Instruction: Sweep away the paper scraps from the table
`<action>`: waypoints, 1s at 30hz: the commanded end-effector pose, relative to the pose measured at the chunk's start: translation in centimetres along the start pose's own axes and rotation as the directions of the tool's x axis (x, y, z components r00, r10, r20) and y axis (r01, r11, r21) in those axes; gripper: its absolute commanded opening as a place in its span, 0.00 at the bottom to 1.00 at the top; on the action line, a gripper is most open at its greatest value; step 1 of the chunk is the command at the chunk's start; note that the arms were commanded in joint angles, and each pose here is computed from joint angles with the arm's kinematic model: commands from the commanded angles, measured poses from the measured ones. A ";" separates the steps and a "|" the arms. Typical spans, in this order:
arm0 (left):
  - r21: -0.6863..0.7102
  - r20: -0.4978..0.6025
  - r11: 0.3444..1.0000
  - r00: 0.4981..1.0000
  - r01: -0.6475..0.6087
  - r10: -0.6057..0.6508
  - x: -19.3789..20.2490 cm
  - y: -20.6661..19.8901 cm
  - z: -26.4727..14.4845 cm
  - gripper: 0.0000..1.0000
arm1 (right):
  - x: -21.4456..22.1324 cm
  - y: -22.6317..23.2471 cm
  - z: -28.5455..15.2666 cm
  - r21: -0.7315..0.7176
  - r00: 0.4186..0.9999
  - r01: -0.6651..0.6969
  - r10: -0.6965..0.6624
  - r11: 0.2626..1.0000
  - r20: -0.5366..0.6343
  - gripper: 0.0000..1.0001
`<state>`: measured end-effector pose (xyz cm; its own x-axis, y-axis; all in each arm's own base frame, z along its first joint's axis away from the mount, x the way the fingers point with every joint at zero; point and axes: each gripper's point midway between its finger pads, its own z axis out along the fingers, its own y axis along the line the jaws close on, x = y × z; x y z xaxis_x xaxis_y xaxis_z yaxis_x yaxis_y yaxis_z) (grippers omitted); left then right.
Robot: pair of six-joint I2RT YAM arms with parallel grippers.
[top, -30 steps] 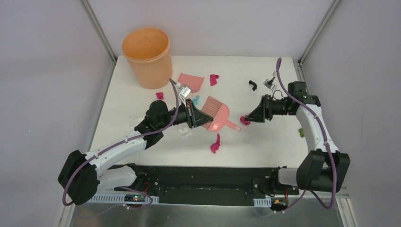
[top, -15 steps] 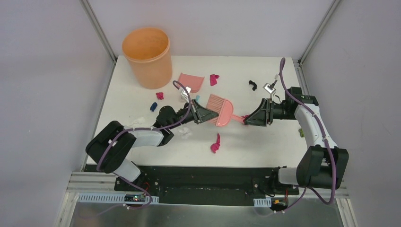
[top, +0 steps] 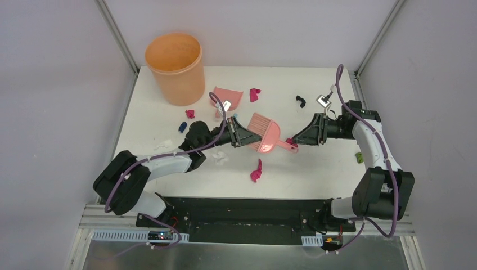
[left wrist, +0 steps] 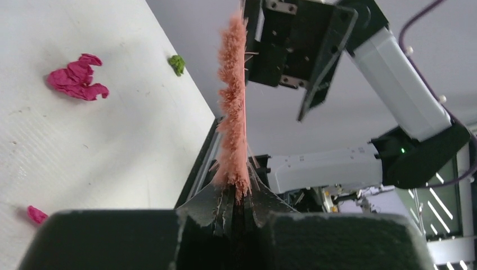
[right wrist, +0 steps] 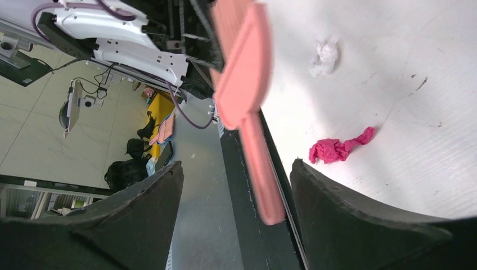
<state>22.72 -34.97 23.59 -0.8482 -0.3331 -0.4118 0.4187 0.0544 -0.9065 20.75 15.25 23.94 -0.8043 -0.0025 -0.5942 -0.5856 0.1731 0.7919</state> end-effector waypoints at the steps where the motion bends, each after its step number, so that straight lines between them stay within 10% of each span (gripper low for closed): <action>1: 0.042 -0.042 0.990 0.990 -0.135 0.137 -0.1 -3.9 -0.5 0.00 | -1.9 -0.3 -0.5 0.007 0.998 0.064 -0.064 0.998 0.025 0.73; 10: 0.047 0.012 0.975 0.977 -0.215 0.215 -1.9 -6.1 -0.2 0.00 | -0.6 0.2 -0.4 -0.014 0.999 0.044 -0.044 0.999 0.016 0.70; 17: 0.060 0.029 0.974 0.976 -0.218 0.216 -2.3 -6.0 0.3 0.00 | 0.5 0.9 -0.4 -0.008 0.995 0.100 -0.100 0.995 0.008 0.36; 30: 0.030 0.060 0.969 0.968 -0.244 0.242 -2.8 -5.0 0.6 0.00 | 1.4 1.0 0.0 -0.014 0.995 0.100 -0.100 0.995 -0.023 0.41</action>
<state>22.45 -34.61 27.00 -0.7645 -0.3139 -0.5630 0.5547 0.1245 -0.8227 19.57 15.06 23.59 -0.7845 -0.0270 -0.6195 -0.6140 0.1742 0.7699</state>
